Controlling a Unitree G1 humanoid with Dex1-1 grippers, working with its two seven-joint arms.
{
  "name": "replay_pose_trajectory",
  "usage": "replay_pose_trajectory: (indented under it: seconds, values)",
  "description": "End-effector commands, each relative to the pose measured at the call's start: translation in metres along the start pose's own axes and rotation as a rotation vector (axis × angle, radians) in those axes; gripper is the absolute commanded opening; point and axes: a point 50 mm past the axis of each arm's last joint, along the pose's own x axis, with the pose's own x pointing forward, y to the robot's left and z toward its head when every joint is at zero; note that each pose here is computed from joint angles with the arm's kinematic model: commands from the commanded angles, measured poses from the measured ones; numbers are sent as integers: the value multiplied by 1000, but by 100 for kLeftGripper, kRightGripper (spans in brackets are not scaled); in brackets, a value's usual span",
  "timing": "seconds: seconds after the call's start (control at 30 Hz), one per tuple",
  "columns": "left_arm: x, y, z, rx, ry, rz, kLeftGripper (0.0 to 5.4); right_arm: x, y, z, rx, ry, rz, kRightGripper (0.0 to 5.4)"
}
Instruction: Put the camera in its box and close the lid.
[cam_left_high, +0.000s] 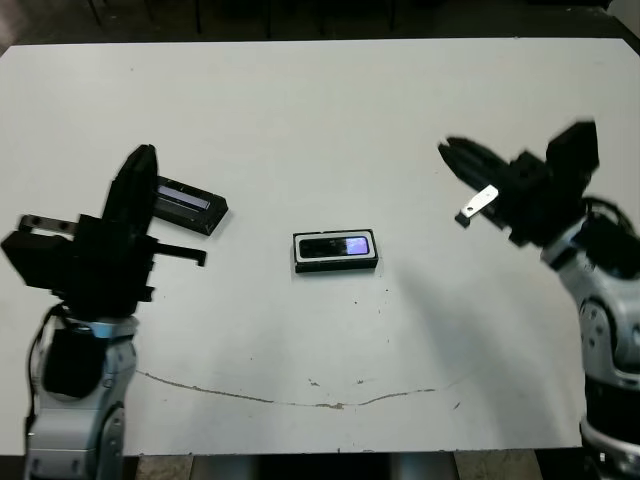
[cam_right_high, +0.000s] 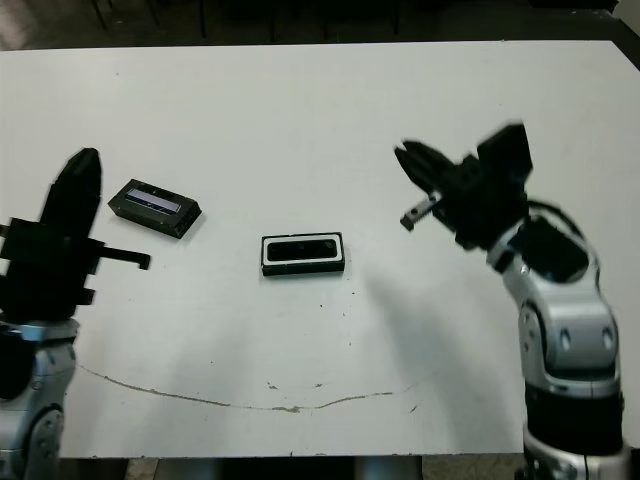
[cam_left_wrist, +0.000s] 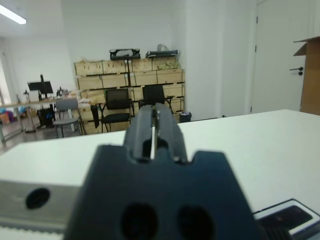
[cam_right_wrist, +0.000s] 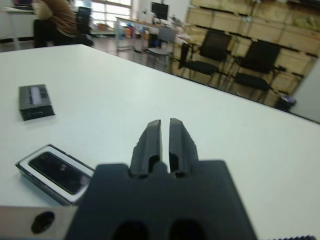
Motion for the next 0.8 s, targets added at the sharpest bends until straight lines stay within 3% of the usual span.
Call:
replay_pose_trajectory:
  seconds: [0.03,0.17,0.33,0.47,0.57,0.7,0.8]
  values:
    - [1,6,0,25,45,-10,0,-6,7,-7,15,11,-34,2]
    - [10,13,5,67,43,-29,0,-9,14,-10,18,-29,-64,2]
    - [36,23,15,216,60,-108,0,-11,17,-14,28,-26,-65,2]
    - [70,31,28,340,161,-207,0,-11,13,-15,24,-15,-64,2]
    - [97,33,32,367,267,-291,0,-11,11,-15,26,-13,-64,2]
    - [136,31,24,399,485,-437,0,-9,10,-12,21,-18,-57,2]
    - [157,28,11,493,620,-531,0,-9,9,-11,29,-20,-54,2]
